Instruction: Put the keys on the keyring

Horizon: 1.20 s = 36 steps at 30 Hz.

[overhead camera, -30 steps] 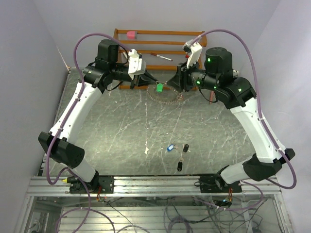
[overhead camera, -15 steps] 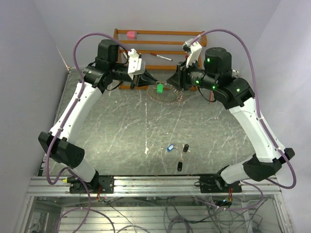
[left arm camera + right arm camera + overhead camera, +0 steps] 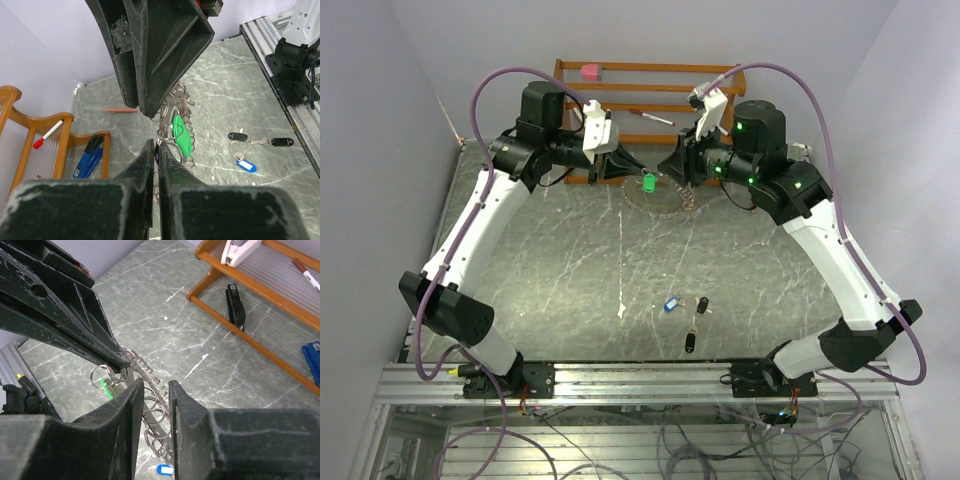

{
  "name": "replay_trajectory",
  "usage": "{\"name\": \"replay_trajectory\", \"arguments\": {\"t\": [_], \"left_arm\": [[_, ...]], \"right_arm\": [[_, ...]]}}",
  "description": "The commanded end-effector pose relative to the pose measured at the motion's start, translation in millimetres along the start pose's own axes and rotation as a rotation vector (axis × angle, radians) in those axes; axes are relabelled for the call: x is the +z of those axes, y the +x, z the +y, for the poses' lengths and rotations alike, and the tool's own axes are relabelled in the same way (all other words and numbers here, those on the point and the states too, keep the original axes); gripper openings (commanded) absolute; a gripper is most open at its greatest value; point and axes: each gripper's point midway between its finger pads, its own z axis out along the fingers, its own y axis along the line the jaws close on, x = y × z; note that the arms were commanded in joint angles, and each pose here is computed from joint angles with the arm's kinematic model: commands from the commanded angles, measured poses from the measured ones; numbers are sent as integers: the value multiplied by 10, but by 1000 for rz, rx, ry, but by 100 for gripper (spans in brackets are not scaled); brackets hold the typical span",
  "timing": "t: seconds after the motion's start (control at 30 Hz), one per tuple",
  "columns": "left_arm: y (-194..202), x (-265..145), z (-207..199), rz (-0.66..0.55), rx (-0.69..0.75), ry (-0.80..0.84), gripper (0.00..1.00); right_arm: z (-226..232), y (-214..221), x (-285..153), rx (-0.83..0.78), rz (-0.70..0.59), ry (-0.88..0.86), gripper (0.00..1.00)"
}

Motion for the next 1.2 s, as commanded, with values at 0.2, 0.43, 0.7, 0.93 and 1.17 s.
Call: {"name": "replay_trajectory", "arguments": {"t": [0.2, 0.43, 0.7, 0.93, 1.17], "left_arm": [[-126, 33, -10, -45, 46, 21, 7], [-99, 45, 10, -44, 44, 18, 7], [-115, 40, 10, -45, 47, 16, 7], [-139, 36, 15, -47, 48, 15, 7], [-183, 26, -25, -58, 46, 26, 7]], "right_arm": [[154, -45, 41, -17, -15, -30, 26], [162, -37, -65, -7, -8, -15, 27], [170, -35, -154, 1, -13, -4, 28], [224, 38, -135, 6, 3, -28, 30], [244, 72, -64, -8, 6, -41, 31]]}}
